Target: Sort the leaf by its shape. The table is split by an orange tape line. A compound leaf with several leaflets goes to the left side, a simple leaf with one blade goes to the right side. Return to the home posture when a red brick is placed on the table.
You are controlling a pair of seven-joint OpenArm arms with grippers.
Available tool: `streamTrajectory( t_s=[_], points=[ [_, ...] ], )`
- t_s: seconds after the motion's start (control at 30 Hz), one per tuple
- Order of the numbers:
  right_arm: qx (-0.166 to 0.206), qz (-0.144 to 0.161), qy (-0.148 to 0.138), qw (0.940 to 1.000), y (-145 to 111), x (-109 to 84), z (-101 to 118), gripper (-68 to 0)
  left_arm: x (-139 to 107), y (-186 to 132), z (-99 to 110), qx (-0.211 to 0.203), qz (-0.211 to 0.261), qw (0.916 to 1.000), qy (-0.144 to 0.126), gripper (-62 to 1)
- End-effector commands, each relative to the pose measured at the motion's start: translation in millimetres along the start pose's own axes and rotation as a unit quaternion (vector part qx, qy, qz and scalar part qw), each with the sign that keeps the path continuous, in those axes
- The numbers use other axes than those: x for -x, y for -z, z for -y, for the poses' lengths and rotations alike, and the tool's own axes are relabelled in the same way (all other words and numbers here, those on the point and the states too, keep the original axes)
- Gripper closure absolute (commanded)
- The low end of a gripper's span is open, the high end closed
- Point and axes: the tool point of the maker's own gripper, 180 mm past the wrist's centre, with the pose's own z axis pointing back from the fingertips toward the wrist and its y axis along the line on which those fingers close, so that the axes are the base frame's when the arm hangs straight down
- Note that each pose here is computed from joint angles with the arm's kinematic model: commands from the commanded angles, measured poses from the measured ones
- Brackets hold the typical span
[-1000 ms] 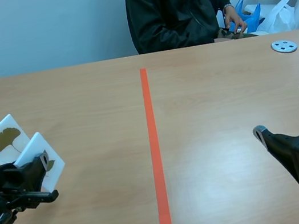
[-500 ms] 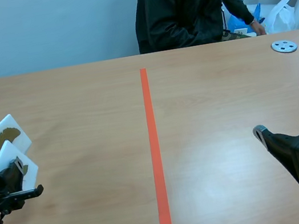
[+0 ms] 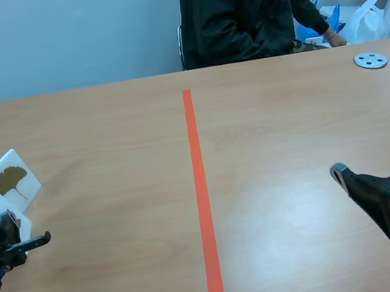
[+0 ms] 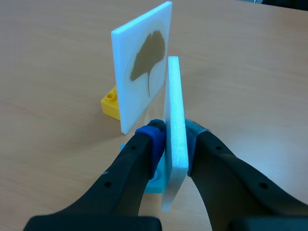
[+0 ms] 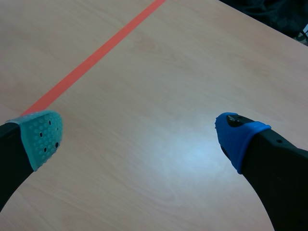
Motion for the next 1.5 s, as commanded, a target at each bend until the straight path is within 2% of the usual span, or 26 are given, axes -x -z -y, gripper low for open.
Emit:
streamTrajectory(
  t_s=[0.0,0.6,0.8,1.03,1.17,1.33,1.47],
  points=[
    [0.004,0.013,-0.005,0.9999,0.7,-8.2,5.0,-67.9,-17.3,6.7,-0.4,0.0,0.027,0.9996,0.001,-7.4],
    [0.004,0.011,-0.005,0.9999,0.7,-7.4,4.9,-67.9,-8.3,13.5,-12.0,-0.027,0.021,0.9994,0.003,-8.5],
    [0.004,0.012,-0.003,0.9999,0.7,-7.3,4.7,-67.9,-8.1,13.3,-11.8,-0.026,0.02,0.9994,0.003,-18.4],
    [0.007,0.012,0.002,0.9999,0.8,-6.7,4.2,-67.9,-16.6,12.3,-9.7,-0.021,0.031,0.9993,0.005,-36.5],
    [0.007,0.012,0.002,0.9999,0.9,-6.6,4.2,-67.9,-39.7,6.8,-2.3,-0.005,0.061,0.9981,0.013,-43.4],
    [0.007,0.011,0.002,0.9999,0.9,-6.5,4.2,-67.9,-74.1,-7.6,8.9,0.022,0.101,0.9941,0.031,-48.3],
    [0.007,0.011,0.002,0.9999,0.9,-6.5,4.2,-67.9,-104.2,-26.7,30.2,0.064,0.135,0.9881,0.038,-53.5]
  ],
)
